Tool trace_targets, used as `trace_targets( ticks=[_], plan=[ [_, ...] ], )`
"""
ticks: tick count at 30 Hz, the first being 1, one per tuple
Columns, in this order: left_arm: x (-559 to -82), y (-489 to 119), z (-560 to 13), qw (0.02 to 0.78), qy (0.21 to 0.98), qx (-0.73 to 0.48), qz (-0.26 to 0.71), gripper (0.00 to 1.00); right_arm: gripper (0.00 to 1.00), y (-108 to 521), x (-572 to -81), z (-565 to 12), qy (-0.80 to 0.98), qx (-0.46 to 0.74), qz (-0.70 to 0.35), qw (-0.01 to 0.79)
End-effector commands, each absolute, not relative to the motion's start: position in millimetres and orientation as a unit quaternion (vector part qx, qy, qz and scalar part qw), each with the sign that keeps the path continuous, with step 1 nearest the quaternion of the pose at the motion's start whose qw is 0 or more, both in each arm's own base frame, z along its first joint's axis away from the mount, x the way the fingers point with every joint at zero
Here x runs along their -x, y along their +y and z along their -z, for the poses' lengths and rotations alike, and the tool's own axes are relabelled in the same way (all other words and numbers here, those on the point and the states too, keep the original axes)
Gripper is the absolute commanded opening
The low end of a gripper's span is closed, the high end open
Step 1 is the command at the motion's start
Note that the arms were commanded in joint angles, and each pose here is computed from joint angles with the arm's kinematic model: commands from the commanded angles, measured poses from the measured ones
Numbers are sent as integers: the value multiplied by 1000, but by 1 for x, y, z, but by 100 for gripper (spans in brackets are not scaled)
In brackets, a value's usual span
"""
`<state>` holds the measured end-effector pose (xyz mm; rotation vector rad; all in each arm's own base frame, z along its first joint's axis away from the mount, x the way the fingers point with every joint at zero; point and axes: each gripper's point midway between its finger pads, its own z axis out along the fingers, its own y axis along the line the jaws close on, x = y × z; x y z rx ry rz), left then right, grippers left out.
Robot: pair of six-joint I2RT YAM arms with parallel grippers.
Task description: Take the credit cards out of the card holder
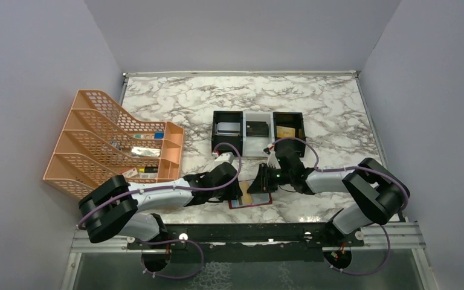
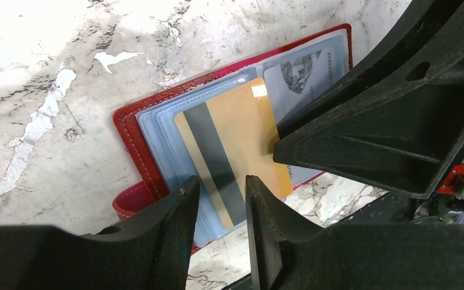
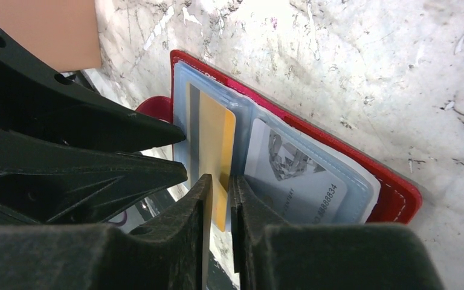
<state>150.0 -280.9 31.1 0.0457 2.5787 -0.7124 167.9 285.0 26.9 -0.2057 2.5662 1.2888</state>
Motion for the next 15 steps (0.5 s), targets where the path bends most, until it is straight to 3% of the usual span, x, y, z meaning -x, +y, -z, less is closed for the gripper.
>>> trace_targets(
  ticks=[1, 6, 15],
  plan=[
    [-140, -261, -16, 216, 953, -34, 209, 37, 15, 290, -172, -29, 879, 63, -452, 140],
    [-141, -260, -15, 215, 954, -32, 206, 37, 2, 288, -171, -36, 876, 58, -456, 147],
    [-141, -256, -12, 219, 956, -28, 196, 37, 1, 278, -175, -40, 884, 49, -434, 169]
  ],
)
